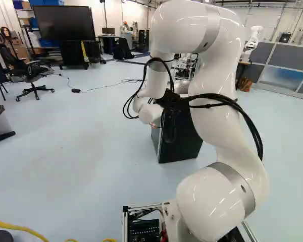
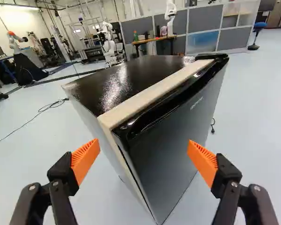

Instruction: Grab a drink from the fridge

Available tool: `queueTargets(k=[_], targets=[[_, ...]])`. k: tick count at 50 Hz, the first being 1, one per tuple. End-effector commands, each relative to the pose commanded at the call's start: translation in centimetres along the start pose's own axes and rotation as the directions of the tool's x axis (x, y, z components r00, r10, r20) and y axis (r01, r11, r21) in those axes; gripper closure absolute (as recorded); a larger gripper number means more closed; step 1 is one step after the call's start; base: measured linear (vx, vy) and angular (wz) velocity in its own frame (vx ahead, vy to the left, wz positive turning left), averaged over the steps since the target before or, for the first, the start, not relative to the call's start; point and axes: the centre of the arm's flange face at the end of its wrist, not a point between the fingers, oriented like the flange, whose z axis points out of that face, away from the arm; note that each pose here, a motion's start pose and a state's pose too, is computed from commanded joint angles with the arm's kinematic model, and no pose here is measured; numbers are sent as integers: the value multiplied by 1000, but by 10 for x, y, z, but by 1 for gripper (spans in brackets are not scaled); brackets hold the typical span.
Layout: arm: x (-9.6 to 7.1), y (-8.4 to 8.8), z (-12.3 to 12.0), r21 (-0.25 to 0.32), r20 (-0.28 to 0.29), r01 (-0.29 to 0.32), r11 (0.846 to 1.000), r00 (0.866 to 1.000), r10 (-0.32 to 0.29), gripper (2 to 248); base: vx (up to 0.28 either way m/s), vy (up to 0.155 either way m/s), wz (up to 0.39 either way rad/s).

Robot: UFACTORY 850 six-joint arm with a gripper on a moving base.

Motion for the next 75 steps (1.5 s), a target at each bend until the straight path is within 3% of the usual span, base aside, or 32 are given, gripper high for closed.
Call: queueTargets(k=[75], targets=[[7, 18, 14, -47, -7, -12, 999, 1000, 12, 3, 0, 0, 0]])
